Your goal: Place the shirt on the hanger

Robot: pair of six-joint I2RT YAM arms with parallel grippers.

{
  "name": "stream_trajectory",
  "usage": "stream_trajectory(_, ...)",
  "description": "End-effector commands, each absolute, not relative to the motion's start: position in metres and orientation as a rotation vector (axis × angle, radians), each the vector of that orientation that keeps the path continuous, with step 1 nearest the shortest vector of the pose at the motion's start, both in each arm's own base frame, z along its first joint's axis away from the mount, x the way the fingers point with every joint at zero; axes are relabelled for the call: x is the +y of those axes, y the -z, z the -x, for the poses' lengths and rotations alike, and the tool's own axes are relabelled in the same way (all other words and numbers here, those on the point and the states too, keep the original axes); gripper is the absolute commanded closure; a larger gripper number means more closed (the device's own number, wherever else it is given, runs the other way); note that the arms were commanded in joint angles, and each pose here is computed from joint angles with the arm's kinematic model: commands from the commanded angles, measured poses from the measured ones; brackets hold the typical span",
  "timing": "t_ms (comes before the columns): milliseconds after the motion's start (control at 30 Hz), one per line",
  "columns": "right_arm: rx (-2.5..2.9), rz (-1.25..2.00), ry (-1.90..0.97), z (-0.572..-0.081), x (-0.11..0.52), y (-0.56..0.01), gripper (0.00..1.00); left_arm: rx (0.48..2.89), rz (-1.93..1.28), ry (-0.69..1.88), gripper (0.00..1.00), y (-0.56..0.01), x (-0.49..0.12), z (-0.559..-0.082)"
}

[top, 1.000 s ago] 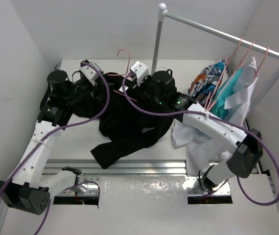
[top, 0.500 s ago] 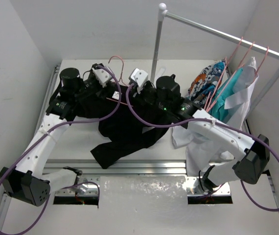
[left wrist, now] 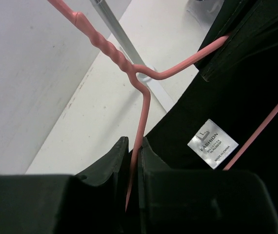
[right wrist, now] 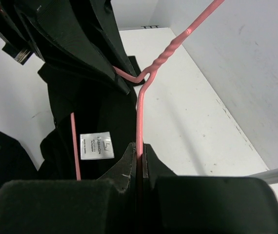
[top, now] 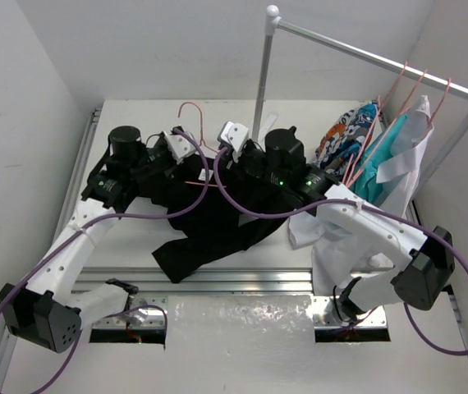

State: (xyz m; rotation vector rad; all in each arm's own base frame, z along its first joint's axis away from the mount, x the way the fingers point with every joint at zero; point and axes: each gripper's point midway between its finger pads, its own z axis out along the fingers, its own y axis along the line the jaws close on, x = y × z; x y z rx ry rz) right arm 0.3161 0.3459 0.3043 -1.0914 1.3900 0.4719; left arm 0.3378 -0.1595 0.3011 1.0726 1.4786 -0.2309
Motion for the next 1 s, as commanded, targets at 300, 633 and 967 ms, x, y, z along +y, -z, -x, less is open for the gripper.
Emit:
stream_trajectory(300, 1.367, 1.237, -0.744, -0.284, 0.348, -0.323, 0.36, 1.333, -1.037, 0.125, 1.0, -0.351, -0.15, -0.338)
stream_trajectory(633, 1.461, 1.261, -1.042, -0.299, 0.339, -0.349, 0.37, 1.312, -1.098, 0.137, 1.0, -0.348, -0.154, -0.327)
stream_trajectory(967, 1.5, 1.257, -1.062, -0.313, 0.349, -0.337, 0.53, 1.311, -1.089, 0.134, 1.0, -0.352, -0.153, -0.33)
